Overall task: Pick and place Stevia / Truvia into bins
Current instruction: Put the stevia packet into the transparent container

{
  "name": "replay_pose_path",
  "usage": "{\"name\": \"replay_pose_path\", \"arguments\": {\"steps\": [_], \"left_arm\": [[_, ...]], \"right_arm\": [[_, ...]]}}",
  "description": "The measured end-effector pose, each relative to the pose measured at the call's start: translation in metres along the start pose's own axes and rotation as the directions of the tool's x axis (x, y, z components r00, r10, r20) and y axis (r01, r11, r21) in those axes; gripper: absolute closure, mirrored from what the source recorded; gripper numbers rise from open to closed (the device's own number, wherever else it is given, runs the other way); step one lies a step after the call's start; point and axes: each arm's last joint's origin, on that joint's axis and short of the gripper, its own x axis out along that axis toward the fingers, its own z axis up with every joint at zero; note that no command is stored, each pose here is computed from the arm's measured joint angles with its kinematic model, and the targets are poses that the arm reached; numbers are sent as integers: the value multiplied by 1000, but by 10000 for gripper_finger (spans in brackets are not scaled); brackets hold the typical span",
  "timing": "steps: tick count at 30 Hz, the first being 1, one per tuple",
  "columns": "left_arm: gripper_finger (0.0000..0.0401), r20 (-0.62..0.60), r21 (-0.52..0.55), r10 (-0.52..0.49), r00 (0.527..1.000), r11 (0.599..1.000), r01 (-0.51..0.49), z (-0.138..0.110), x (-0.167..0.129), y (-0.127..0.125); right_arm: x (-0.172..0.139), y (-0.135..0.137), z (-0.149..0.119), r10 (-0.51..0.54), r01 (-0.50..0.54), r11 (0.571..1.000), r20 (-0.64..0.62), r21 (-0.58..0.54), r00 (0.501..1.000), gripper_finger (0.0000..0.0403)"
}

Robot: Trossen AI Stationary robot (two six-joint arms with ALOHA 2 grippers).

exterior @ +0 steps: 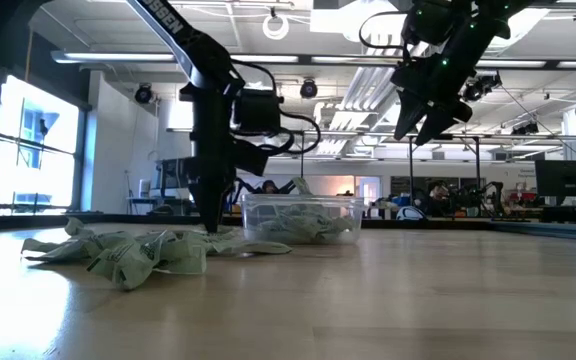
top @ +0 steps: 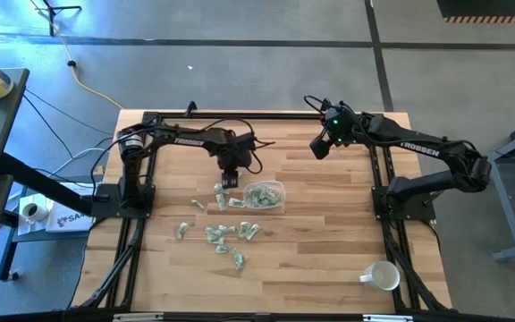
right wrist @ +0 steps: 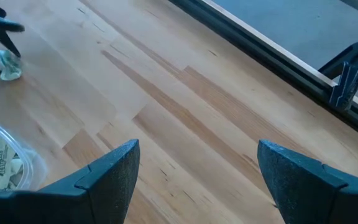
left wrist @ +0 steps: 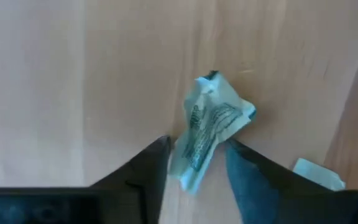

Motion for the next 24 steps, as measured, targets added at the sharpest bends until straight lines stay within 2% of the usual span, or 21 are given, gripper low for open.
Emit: {"name": "replay_pose_path", "arguments": {"steps": [3,7,8,12,15,19,24], "left_arm": [[265,-4,4,29,1000,1000,-29,-1,1,0],[367,-2,7,49,999,999,-49,3,-2,3],[379,2,5,51,999,999,-51,6,-5,3],[366,7,-38,13,1000,999,-13,17,-22,3],[373,52,-58,-23,998,998,26,28,-53,-9],[380,201,-6,-82,976,996,85,41,-93,-43],[377,307,43,-130,943,992,122,56,-106,-90]], "right_arm": [[0,0,-1,-2,2,1000,-6,-2,1000,89],[0,1,-3,26,-26,1000,-34,-7,999,89],[-1,3,-4,35,-36,999,-42,-13,999,89],[-6,15,-12,69,-74,996,-75,-55,995,89],[-13,27,-18,84,-91,992,-78,-84,993,89],[-25,42,-27,95,-101,988,-54,-114,994,89],[-40,57,-40,94,-98,985,-39,-139,995,89]]}}
